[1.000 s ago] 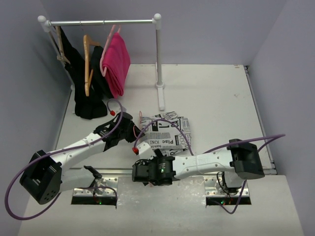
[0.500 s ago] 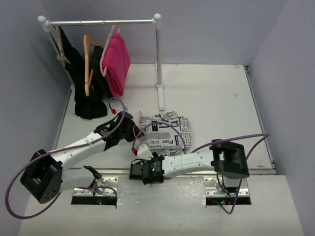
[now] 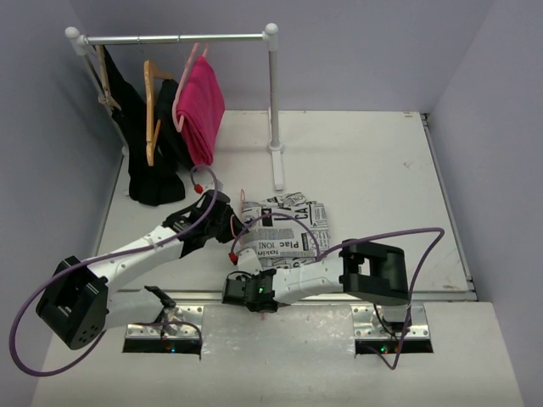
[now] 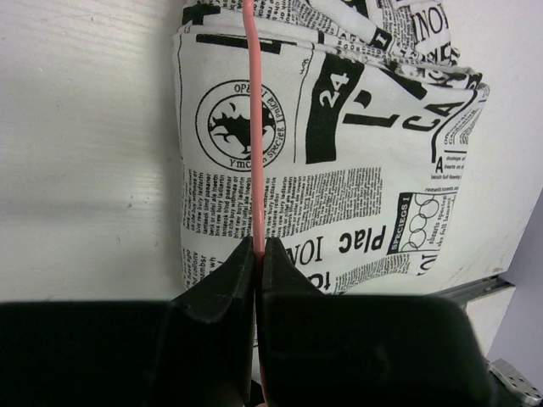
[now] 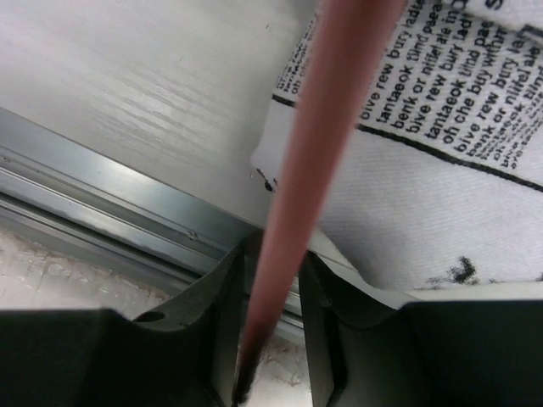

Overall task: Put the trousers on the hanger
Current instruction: Place the hanger at the clothesline.

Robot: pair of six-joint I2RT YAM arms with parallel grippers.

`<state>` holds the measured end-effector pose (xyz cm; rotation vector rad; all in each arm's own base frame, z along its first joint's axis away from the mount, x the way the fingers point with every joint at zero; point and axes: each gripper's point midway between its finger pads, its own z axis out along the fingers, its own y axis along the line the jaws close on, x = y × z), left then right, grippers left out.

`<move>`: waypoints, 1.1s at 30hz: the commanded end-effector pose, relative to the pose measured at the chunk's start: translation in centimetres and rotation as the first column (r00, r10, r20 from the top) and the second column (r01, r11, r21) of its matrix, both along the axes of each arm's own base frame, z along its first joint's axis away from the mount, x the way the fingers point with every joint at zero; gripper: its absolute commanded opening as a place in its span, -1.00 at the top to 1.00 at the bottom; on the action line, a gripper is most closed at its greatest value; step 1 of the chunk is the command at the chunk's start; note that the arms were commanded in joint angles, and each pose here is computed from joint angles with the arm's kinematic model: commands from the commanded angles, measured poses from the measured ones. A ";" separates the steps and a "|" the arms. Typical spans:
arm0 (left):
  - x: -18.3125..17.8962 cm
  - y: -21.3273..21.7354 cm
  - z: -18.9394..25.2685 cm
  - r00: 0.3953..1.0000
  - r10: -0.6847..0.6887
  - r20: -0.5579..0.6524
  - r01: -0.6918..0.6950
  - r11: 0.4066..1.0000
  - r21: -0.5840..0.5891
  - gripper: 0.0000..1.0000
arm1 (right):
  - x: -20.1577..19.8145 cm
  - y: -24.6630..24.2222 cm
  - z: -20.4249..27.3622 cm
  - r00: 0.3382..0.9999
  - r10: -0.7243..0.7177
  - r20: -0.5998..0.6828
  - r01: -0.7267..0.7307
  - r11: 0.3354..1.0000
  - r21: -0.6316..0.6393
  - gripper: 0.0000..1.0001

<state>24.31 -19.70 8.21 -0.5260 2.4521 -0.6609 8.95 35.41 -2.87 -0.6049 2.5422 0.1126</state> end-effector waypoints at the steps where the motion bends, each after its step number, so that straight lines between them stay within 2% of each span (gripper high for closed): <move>1: -0.1 -0.4 0.9 0.998 -0.043 0.046 0.044 0.999 -0.012 1.00 | 2.8 0.1 1.9 0.992 -0.060 0.115 0.055 0.998 0.042 0.72; 2: -0.1 -0.5 0.9 0.998 -0.049 0.045 0.050 0.999 -0.022 1.00 | 2.9 0.1 2.1 0.990 -0.067 0.122 0.063 0.997 0.042 0.94; 3: -0.2 -0.7 0.9 0.998 -0.054 0.045 0.055 0.998 -0.030 1.00 | 3.0 0.0 2.3 0.989 -0.077 0.128 0.073 0.997 0.036 1.00; 9: -0.6 -1.2 0.9 0.994 -0.096 0.052 0.099 0.994 -0.047 0.99 | 3.1 -1.3 3.0 0.980 -0.152 0.131 0.151 0.988 0.020 1.00; 11: -0.7 -1.4 1.1 0.992 -0.112 0.055 0.115 0.992 -0.058 0.68 | 3.0 -1.5 3.6 0.978 -0.168 0.124 0.164 0.985 0.047 1.00; 12: -0.7 -1.6 1.5 0.991 -0.117 0.065 0.122 0.990 -0.065 0.41 | 2.9 -1.7 3.7 0.978 -0.169 0.123 0.164 0.985 0.053 1.00; 13: -0.7 -1.7 1.9 0.990 -0.120 0.073 0.125 0.990 -0.071 0.05 | 2.9 -1.8 3.9 0.978 -0.168 0.122 0.162 0.985 0.056 1.00; 15: -0.7 -1.7 2.8 0.989 -0.115 0.089 0.123 0.989 -0.082 -0.80 | 3.0 -2.0 4.4 0.978 -0.167 0.126 0.161 0.986 0.053 1.00; 16: -0.6 -1.5 3.3 0.990 -0.105 0.095 0.113 0.990 -0.080 -1.00 | 3.0 -2.1 4.7 0.978 -0.164 0.128 0.159 0.986 0.049 1.00; 19: 0.0 0.6 4.6 0.995 -0.017 0.097 0.017 1.000 -0.002 -1.00 | 2.9 -2.2 5.3 0.980 -0.149 0.132 0.144 0.988 0.049 1.00; 21: 0.3 2.7 6.3 0.991 0.094 0.099 -0.100 0.994 0.053 -1.00 | 3.0 -2.1 5.7 0.981 -0.145 0.131 0.139 0.989 0.057 1.00; 25: -0.2 8.2 7.4 0.952 0.275 0.138 -0.299 0.930 0.211 -1.00 | 3.0 -1.6 7.0 0.982 -0.133 0.133 0.121 0.988 0.094 1.00; 30: -0.9 10.5 8.2 0.943 0.276 0.187 -0.321 0.903 0.285 -1.00 | 3.1 -0.7 8.5 0.984 -0.115 0.138 0.095 0.985 0.143 1.00; 33: -1.2 10.1 7.9 0.957 0.214 0.196 -0.264 0.922 0.282 -1.00 | 3.4 -0.2 9.5 0.983 -0.106 0.153 0.081 0.984 0.161 1.00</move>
